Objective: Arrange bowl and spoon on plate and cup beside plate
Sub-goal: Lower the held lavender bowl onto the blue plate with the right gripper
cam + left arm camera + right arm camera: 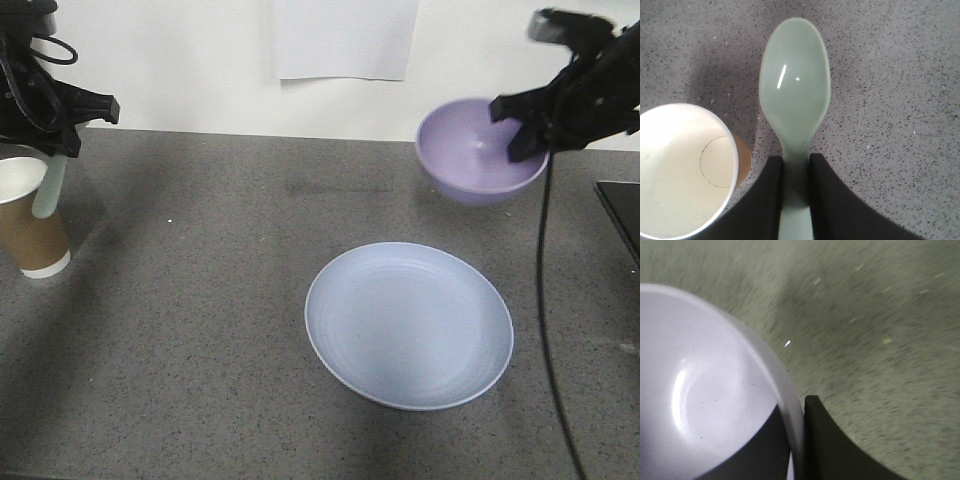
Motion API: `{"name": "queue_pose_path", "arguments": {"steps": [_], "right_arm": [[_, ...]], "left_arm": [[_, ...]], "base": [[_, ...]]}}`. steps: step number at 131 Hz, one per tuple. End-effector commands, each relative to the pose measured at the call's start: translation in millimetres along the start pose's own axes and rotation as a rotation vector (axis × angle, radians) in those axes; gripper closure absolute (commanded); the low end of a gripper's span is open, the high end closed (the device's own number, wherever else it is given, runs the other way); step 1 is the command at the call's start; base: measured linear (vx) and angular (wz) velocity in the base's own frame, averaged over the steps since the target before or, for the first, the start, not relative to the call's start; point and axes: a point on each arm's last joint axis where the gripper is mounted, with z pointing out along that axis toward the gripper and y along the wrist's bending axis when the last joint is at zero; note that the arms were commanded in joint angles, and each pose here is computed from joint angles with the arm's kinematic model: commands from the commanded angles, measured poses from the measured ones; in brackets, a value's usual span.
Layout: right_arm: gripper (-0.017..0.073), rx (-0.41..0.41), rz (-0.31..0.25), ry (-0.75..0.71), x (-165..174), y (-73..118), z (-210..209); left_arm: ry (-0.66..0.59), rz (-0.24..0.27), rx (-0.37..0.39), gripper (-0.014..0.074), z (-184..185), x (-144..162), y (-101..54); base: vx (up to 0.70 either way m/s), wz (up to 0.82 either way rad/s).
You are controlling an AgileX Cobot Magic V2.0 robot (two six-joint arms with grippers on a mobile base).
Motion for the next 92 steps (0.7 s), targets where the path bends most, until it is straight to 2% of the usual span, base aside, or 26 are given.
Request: {"name": "queue_pose_path", "arguments": {"steps": [1,21,37,67,92], "right_arm": [[0.0554,-0.045,-0.075,-0.033,2,21.8,-12],[0.055,-0.078,-0.126,0.064,20,40.0,18],[0.0549,-0.096,-0.156,0.137,35,46.8,36],[0.0541,-0.145,-0.173,0.221,58,48.0,58],[0.0517,-0.201,-0.173,0.217,64,51.5,65]], "left_arm": [[-0.123,-0.001,0.016,0.0601,-33,-6,-1.3],[-0.122,-0.001,0.016,0.0601,-33,-6,-1.3],[-0.122,-0.001,0.016,0.0601,-33,-6,-1.3],[-0.122,-0.001,0.016,0.06,-33,-6,-1.3],[-0.122,-0.001,0.016,0.06,-33,-6,-1.3]], "base": [[0.0,0.0],[0.0,0.0],[0.0,0.0],[0.0,0.0],[0.0,0.0]]}}
